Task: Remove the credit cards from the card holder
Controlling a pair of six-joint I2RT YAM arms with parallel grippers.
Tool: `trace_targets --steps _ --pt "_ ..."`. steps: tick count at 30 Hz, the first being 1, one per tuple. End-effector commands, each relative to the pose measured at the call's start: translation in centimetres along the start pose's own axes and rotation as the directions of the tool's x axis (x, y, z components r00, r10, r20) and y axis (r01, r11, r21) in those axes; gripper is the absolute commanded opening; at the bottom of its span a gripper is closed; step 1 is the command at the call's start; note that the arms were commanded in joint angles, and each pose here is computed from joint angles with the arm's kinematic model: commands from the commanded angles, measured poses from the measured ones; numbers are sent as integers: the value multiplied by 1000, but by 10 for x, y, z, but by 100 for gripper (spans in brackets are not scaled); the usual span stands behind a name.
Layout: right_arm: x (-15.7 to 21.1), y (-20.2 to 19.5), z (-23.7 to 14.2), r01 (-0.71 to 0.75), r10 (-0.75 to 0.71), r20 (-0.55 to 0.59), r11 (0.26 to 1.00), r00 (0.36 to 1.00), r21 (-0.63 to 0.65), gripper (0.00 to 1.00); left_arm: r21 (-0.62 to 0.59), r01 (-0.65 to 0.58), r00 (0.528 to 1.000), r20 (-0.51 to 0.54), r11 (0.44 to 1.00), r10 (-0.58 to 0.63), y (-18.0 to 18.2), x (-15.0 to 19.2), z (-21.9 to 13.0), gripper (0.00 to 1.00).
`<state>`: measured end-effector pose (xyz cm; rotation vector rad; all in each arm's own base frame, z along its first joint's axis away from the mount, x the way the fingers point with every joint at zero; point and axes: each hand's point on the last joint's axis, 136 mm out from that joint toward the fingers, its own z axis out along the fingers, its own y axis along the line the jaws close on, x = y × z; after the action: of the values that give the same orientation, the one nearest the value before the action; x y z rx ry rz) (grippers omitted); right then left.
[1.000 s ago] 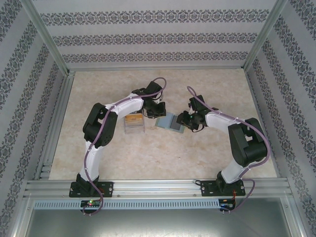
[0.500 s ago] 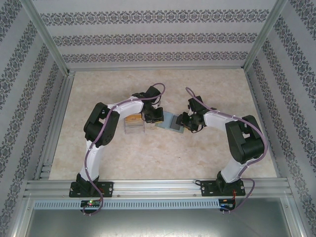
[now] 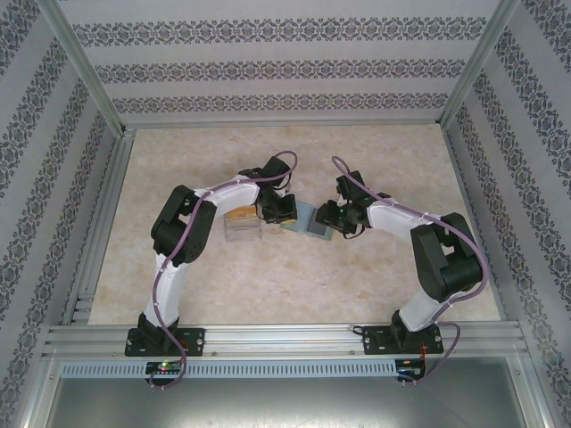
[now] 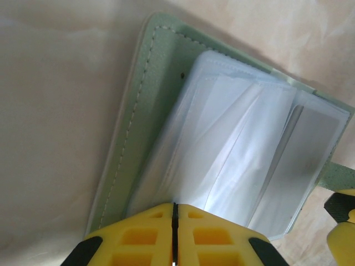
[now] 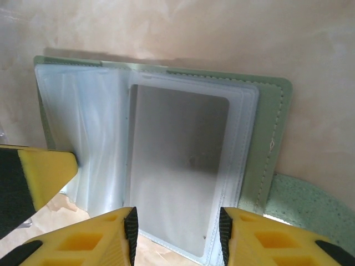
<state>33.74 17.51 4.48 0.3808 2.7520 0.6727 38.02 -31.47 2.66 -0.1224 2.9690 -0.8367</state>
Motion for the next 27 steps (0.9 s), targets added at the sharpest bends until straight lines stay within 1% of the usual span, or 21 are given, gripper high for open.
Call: trace_targets --steps 1,8,13,20,27 --pt "1 0 6 19 -18 -13 999 1000 27 45 -34 13 999 -32 999 -14 6 16 3 10" --pt "4 -4 16 13 -11 -38 999 999 34 45 -38 14 999 -34 999 -15 8 17 4 10" --pt "3 3 19 15 -15 -42 1000 999 9 45 -37 17 999 -39 999 -18 9 18 7 10" --pt "-6 30 8 21 -21 -9 996 1000 -86 44 -33 21 999 -47 999 -23 9 19 8 10" --pt "-16 60 -6 15 -10 24 976 1000 -219 44 -31 18 999 -45 999 -20 8 19 7 10"
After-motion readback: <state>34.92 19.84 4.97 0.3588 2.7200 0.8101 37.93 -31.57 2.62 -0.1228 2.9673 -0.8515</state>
